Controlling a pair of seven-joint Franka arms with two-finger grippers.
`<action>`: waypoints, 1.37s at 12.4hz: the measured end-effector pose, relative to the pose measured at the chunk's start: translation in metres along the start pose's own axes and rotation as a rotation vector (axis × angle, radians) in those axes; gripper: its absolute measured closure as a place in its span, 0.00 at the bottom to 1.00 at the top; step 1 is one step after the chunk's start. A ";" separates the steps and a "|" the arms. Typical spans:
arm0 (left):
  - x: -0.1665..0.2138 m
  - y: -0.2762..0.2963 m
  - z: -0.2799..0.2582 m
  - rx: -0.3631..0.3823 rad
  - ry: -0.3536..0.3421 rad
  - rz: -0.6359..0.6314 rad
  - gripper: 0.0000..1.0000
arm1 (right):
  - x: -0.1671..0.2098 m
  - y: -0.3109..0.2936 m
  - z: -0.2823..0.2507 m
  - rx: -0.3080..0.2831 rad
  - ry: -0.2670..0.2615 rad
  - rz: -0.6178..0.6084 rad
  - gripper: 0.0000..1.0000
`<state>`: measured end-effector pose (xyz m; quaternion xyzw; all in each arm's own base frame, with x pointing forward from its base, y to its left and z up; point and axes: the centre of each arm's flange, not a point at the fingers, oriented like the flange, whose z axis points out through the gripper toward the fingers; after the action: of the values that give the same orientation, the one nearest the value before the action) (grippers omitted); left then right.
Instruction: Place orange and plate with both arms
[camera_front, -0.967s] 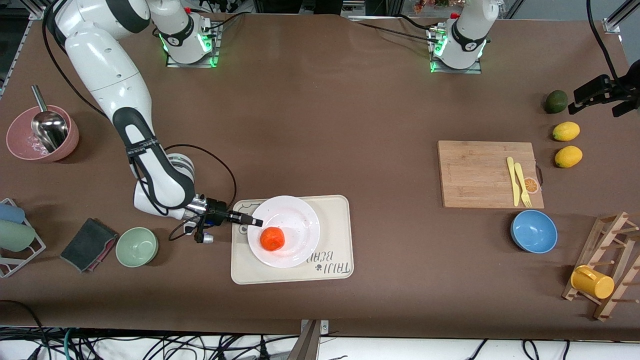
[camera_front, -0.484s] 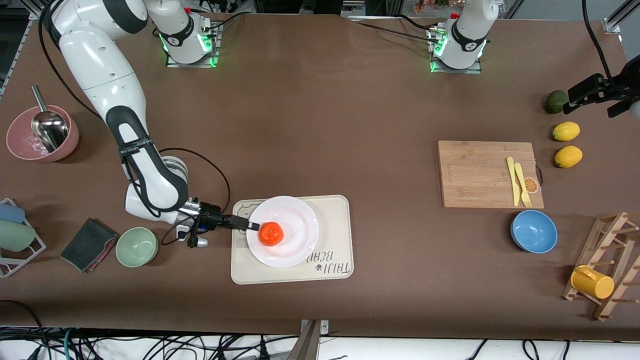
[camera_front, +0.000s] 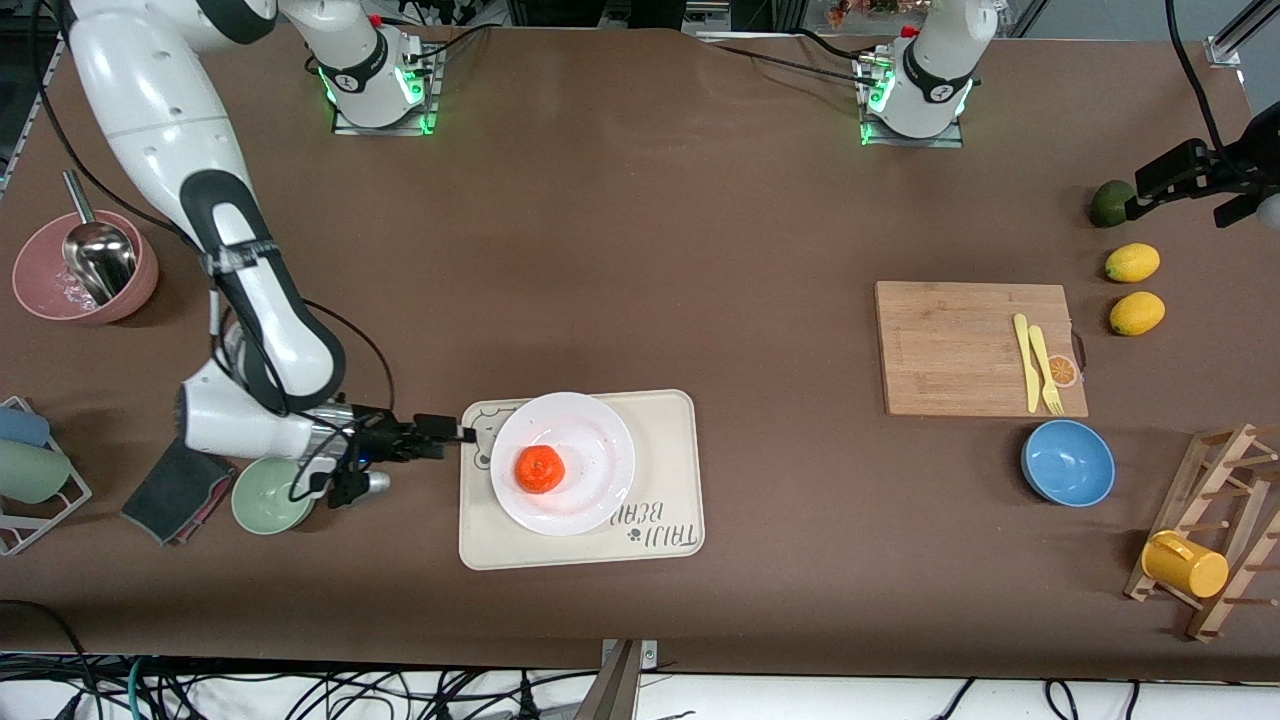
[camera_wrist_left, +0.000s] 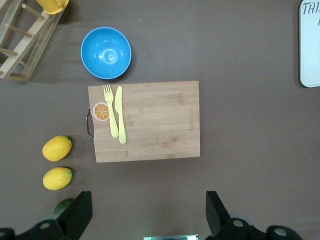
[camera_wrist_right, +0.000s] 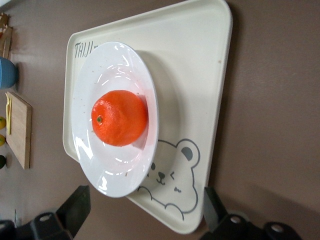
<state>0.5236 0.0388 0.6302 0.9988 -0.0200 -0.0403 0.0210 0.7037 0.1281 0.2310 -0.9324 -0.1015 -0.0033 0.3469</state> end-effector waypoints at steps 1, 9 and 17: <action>-0.003 -0.003 0.000 -0.003 -0.016 -0.011 0.00 | -0.001 -0.010 -0.025 -0.023 -0.016 -0.020 0.00; -0.010 -0.031 0.001 -0.010 -0.037 -0.075 0.00 | -0.087 -0.117 -0.193 -0.531 -0.139 0.006 0.00; -0.014 -0.045 -0.018 -0.009 0.002 -0.103 0.00 | -0.125 -0.116 -0.271 -0.694 -0.174 0.085 0.00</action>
<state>0.5124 0.0856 0.6476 0.9984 0.0314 -0.0405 0.0233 0.5760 0.0149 0.5028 -0.9948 -0.0845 0.0565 -0.0007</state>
